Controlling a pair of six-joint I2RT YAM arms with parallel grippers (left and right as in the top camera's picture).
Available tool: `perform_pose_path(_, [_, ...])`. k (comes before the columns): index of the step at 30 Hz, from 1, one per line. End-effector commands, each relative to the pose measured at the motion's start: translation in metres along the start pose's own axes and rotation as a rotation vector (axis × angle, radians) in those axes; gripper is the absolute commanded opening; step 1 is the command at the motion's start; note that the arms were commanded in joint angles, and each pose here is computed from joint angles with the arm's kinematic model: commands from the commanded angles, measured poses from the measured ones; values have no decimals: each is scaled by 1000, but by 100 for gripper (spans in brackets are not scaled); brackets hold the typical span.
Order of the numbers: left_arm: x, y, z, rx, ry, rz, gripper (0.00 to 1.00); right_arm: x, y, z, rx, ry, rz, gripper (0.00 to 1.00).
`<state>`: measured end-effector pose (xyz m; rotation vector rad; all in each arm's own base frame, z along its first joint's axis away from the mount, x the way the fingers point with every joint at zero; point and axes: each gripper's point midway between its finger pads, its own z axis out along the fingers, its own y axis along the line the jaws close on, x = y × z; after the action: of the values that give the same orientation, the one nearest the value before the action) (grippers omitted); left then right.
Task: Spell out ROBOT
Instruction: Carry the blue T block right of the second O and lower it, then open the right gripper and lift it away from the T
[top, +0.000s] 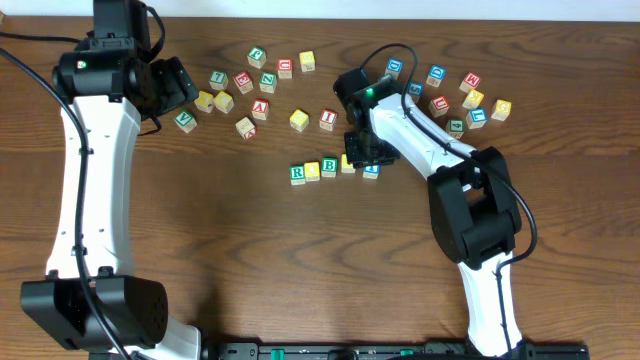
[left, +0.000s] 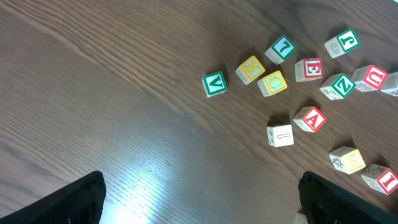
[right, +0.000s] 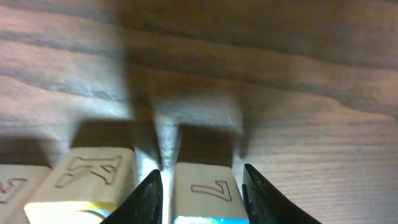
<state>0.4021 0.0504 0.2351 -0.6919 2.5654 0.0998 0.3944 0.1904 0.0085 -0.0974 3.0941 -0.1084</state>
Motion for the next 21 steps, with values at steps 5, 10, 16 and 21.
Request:
perform_pose_path(5, [4,3,7,-23,18,2,98,-6,10,0,-35,-25,10,34])
perform_pose_path(10, [4,3,7,-23,18,2,98,-12,11,-6,-43,-42,15,34])
perform_pose_path(16, [4,3,7,-23,18,2,98,-20,7,-15,-48,-54,28,34])
perform_pose_path(21, [4,3,7,-23,18,2,98,-23,7,-28,-67,-51,19,34])
